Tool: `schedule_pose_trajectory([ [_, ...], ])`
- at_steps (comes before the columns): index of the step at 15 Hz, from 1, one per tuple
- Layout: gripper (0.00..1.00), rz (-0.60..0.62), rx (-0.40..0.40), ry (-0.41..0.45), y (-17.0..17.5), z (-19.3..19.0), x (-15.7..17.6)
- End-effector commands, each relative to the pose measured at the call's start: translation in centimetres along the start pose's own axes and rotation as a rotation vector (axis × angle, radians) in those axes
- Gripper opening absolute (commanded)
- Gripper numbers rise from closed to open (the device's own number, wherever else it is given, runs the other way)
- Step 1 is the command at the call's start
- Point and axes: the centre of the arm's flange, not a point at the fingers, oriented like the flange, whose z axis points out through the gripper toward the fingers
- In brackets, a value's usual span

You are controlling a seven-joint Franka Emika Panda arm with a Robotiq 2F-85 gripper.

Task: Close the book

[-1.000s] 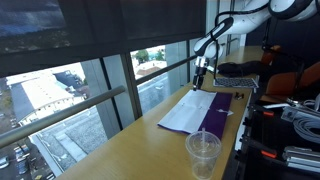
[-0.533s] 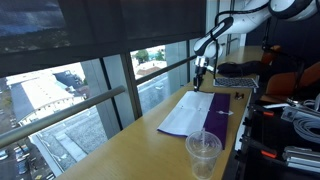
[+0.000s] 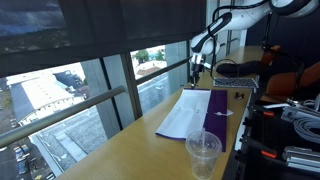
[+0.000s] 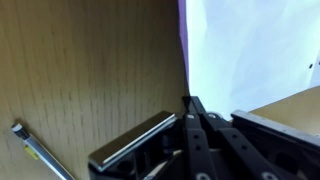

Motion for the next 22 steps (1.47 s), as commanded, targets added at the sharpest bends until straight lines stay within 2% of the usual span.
schedule_pose_trajectory([
  [1, 0.00, -0.033, -0.056, -0.035, -3.3, -4.7, 0.2],
  [7, 0.00, -0.139, -0.262, -0.120, -7.9, -13.5, -1.8],
  [11, 0.00, -0.213, -0.425, -0.141, -8.4, -19.3, -2.9],
  [14, 0.00, -0.252, -0.505, -0.122, -8.9, -22.3, -3.0],
  [18, 0.00, -0.314, -0.552, -0.050, -11.8, -21.8, -3.3],
  [22, 0.00, -0.358, -0.527, 0.013, -16.7, -17.9, -2.5],
])
